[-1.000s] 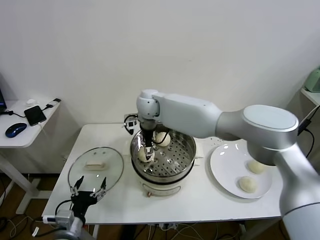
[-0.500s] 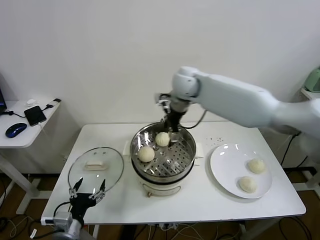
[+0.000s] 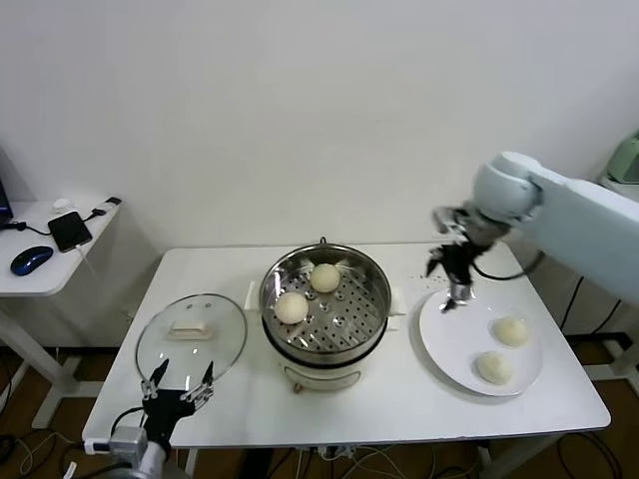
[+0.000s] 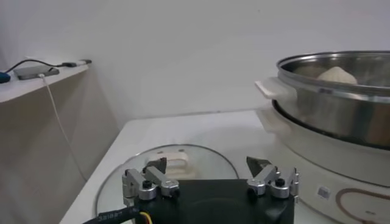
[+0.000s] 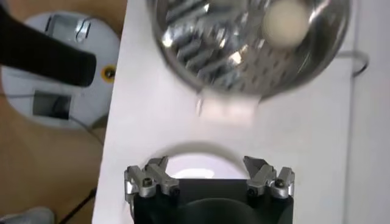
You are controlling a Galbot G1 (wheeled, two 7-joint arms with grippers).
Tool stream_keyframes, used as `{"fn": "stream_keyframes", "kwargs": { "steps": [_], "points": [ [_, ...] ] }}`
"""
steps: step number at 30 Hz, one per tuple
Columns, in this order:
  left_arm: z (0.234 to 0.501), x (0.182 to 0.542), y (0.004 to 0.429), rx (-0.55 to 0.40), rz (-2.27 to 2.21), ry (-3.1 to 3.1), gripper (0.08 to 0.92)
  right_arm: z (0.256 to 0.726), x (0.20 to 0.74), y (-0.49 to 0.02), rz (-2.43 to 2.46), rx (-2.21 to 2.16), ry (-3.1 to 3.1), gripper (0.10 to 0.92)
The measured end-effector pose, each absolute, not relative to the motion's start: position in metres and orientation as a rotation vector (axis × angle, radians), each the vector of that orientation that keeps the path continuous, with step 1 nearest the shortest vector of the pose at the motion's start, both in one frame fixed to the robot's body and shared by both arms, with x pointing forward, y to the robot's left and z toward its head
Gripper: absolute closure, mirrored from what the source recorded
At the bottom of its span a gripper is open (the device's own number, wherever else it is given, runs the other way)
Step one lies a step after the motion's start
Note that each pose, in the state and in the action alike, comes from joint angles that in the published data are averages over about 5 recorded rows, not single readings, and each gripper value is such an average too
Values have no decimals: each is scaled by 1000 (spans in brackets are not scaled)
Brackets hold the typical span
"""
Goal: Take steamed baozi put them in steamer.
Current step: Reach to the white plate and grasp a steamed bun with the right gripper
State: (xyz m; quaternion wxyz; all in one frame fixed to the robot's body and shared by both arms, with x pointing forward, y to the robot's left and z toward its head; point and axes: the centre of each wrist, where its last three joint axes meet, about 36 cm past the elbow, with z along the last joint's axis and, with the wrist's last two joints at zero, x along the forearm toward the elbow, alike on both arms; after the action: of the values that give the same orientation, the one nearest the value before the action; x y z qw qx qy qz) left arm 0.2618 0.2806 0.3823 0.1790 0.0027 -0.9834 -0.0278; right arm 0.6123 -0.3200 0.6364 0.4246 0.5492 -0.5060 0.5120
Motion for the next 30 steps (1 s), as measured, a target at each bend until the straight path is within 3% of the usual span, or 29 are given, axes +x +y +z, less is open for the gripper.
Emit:
{"fn": "stream_keyframes", "kwargs": {
  "steps": [15, 30],
  "points": [
    [373, 261, 282, 11, -60, -2751, 177, 541, 599, -369, 1265, 1339, -1167, 199],
    [370, 262, 283, -1, -58, -2741, 177, 488, 596, -393, 1270, 1312, -1136, 200]
  ]
}}
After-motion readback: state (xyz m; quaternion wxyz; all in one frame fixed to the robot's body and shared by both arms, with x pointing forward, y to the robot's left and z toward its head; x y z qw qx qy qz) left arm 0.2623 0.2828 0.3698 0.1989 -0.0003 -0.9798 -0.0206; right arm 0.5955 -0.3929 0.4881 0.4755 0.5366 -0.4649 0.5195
